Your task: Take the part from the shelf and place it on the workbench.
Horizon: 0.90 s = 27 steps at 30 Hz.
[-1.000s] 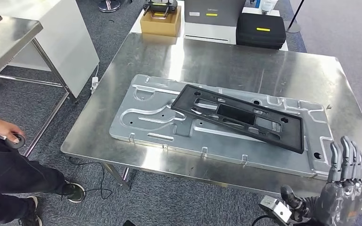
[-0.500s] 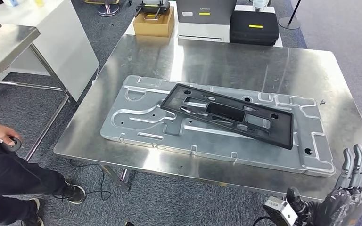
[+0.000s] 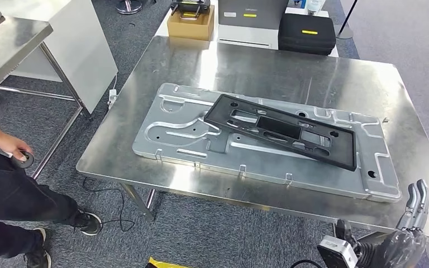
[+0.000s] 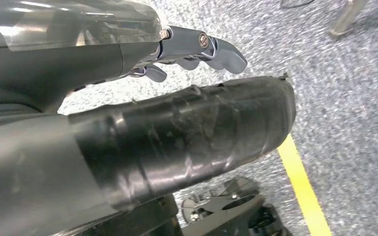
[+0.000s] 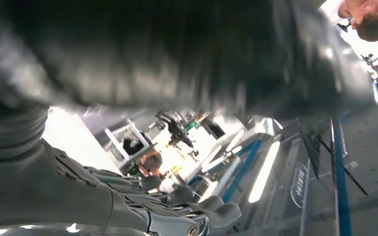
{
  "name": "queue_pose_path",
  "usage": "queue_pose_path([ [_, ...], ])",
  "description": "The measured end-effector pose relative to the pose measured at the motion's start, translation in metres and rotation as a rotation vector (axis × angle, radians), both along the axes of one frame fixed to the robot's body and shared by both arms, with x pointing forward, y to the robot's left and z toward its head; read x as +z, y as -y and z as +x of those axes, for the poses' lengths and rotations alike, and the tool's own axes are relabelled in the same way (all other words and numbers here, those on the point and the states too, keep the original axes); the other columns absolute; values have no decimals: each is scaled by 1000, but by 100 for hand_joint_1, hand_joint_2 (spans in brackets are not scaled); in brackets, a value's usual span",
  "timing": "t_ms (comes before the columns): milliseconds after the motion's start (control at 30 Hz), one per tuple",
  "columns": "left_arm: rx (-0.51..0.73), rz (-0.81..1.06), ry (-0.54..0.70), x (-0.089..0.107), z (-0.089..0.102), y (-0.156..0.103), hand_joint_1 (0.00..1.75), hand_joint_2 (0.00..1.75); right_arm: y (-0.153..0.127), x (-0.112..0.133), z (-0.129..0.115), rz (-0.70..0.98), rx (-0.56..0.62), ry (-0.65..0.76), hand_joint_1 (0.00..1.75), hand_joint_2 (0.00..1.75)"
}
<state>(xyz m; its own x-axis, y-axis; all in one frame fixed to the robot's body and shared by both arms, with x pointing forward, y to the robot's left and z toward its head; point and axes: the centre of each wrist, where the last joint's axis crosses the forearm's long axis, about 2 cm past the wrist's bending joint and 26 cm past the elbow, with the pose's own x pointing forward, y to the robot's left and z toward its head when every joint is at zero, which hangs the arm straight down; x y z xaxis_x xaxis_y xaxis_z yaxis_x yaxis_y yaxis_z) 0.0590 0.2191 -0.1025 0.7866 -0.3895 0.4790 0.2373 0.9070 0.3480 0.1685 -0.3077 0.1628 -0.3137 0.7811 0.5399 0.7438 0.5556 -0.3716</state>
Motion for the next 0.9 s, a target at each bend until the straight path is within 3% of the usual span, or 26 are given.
queue_pose_path([
  [900,25,-4,-7,0,-2,0,0,0,-16,-19,-15,157,10,-24,0,0],
])
